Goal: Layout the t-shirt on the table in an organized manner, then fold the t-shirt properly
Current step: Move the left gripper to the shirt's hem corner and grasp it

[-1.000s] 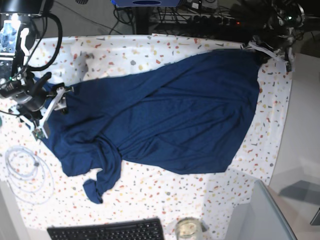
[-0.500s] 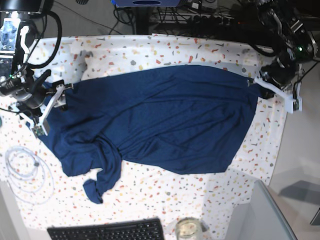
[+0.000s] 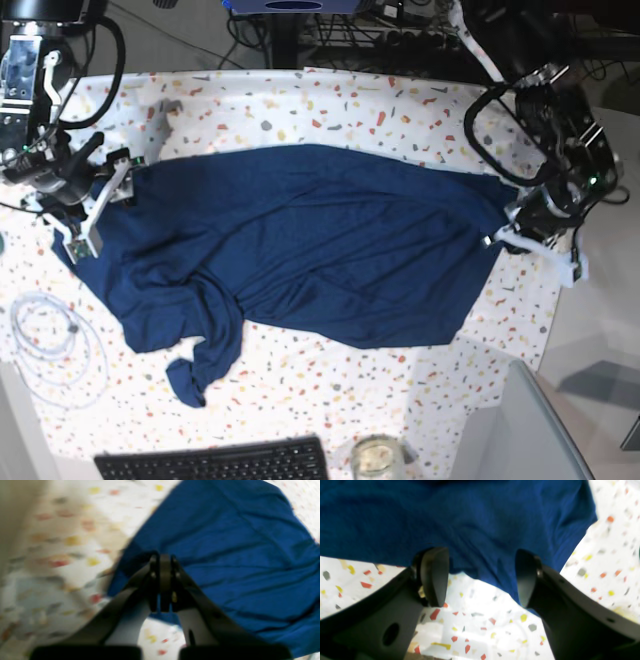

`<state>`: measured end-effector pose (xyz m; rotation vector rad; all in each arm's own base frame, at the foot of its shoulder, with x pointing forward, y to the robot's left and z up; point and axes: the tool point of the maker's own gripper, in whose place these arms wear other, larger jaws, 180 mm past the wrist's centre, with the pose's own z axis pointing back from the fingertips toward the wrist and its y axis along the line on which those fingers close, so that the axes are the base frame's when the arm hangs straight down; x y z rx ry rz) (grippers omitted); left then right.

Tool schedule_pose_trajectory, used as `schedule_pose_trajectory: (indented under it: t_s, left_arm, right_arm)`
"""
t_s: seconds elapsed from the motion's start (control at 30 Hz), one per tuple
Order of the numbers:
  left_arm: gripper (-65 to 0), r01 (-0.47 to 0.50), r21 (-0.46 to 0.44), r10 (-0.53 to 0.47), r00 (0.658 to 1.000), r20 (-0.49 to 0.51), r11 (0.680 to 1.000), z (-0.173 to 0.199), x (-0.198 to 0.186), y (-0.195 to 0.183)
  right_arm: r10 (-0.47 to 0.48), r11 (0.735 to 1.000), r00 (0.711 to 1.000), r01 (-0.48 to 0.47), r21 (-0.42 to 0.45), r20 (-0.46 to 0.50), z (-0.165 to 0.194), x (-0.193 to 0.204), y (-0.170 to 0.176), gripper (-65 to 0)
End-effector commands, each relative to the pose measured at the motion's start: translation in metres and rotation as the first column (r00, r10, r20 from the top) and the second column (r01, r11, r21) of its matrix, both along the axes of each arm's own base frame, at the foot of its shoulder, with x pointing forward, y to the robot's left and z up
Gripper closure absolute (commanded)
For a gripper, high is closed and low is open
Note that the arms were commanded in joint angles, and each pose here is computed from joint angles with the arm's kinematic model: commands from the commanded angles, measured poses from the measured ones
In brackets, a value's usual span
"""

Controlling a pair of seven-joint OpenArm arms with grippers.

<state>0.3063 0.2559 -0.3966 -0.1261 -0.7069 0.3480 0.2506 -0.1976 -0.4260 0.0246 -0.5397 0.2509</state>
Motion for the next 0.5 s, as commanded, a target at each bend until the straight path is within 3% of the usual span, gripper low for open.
schedule_pose_trajectory:
  t_s: [0.0,0.27,0.47]
  left_arm:
    - [0.0,0.006,0.007,-0.006,0.998,0.062,1.000,0.016,0.017,0.001]
    - [0.0,0.014,0.019,-0.016,0.991,0.134,1.000,0.042,0.033,-0.006]
    - [0.0,0.011,0.043,-0.015,0.996,0.091,0.999,0.031,0.010,-0.002]
  right_arm:
    - [0.002,1.000,0.999,-0.002,-0.002,0.040,0.009,0.009,-0.004,-39.0]
    - [-0.004,1.000,1.000,0.004,-0.003,0.031,0.006,0.005,-0.006,-39.0]
    - [-0.062,0.998,0.997,0.062,-0.013,0.044,0.011,0.005,-0.025,-39.0]
